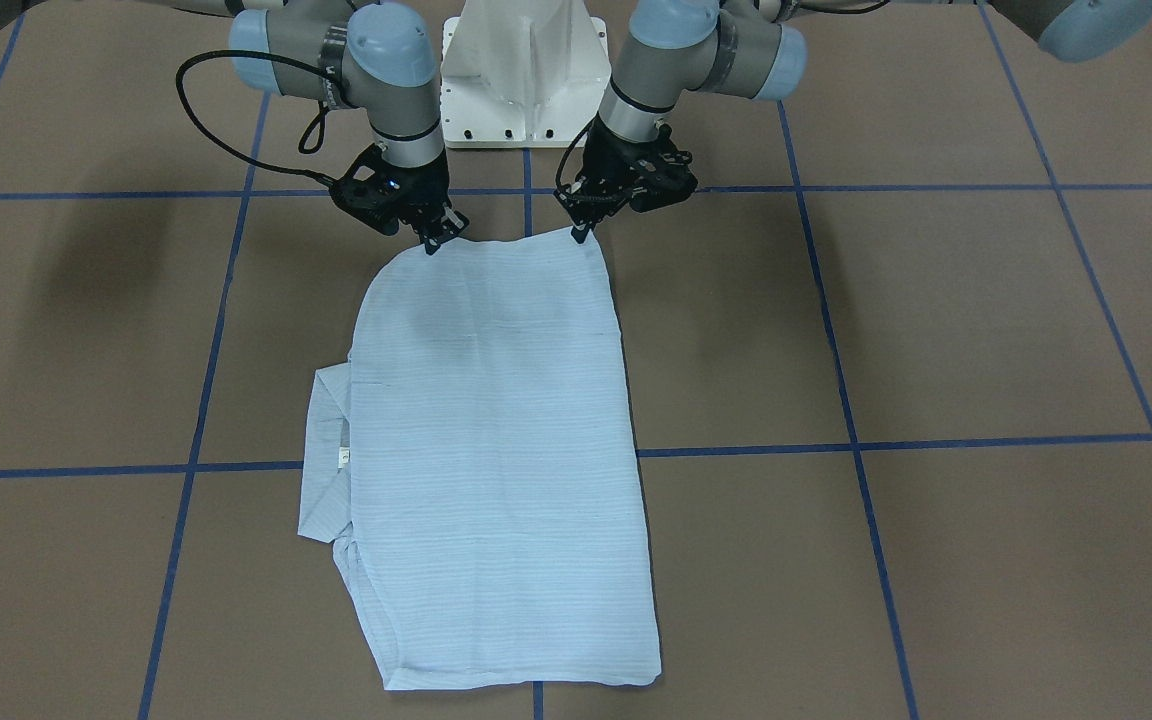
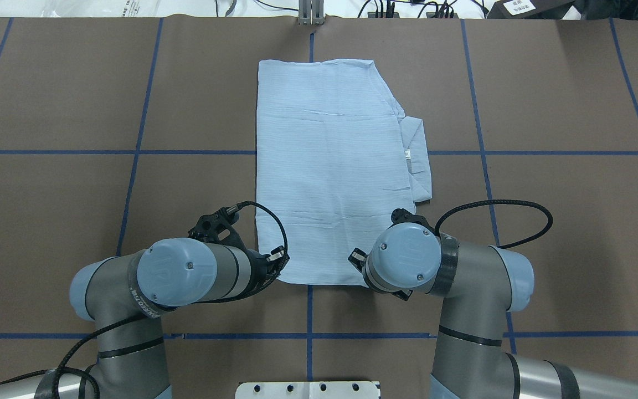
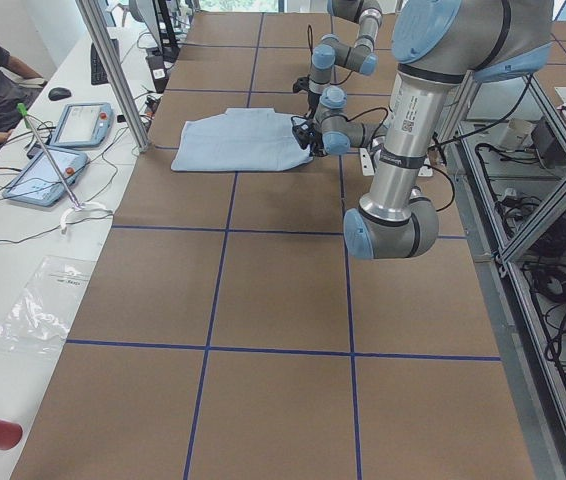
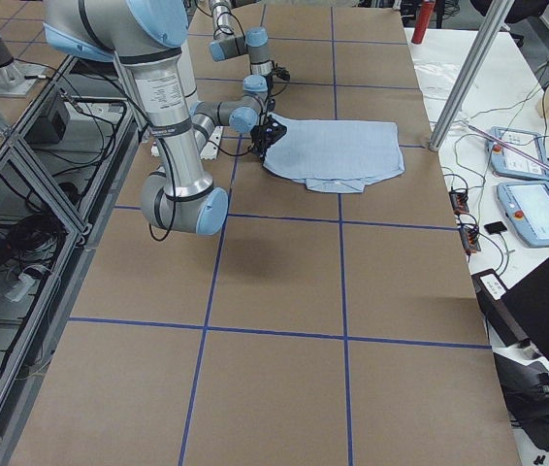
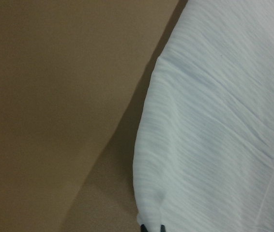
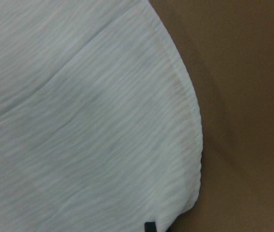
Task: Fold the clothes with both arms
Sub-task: 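Lift the near edge of the shirt with both grippers and start carrying it away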
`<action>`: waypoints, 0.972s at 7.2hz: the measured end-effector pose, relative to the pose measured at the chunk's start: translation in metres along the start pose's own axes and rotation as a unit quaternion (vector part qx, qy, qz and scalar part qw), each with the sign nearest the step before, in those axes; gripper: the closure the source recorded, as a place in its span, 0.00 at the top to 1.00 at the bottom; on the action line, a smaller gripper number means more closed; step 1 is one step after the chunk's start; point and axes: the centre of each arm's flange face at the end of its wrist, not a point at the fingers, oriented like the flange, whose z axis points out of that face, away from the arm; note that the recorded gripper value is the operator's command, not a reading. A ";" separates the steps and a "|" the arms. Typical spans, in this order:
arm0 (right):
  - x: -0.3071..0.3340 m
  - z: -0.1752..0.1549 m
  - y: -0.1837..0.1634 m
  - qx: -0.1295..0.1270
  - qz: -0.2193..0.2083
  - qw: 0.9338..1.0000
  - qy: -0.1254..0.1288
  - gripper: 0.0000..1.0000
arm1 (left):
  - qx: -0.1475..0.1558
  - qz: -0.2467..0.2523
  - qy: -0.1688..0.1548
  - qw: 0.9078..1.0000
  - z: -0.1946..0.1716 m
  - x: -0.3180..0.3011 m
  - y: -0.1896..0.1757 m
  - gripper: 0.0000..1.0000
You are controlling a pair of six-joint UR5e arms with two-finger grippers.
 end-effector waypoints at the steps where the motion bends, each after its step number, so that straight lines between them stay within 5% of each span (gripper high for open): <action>1: -0.001 -0.011 0.000 -0.002 0.001 1.000 -0.010 0.00 | -0.001 0.000 0.001 1.000 -0.001 0.001 0.001 0.00; 4: 0.002 -0.039 -0.001 -0.014 -0.005 0.999 -0.033 0.00 | -0.012 0.001 0.017 1.000 -0.020 0.006 0.009 0.00; 7: 0.025 -0.082 0.020 -0.047 -0.027 0.997 -0.062 0.00 | -0.075 0.013 0.029 0.997 -0.064 0.009 0.054 0.00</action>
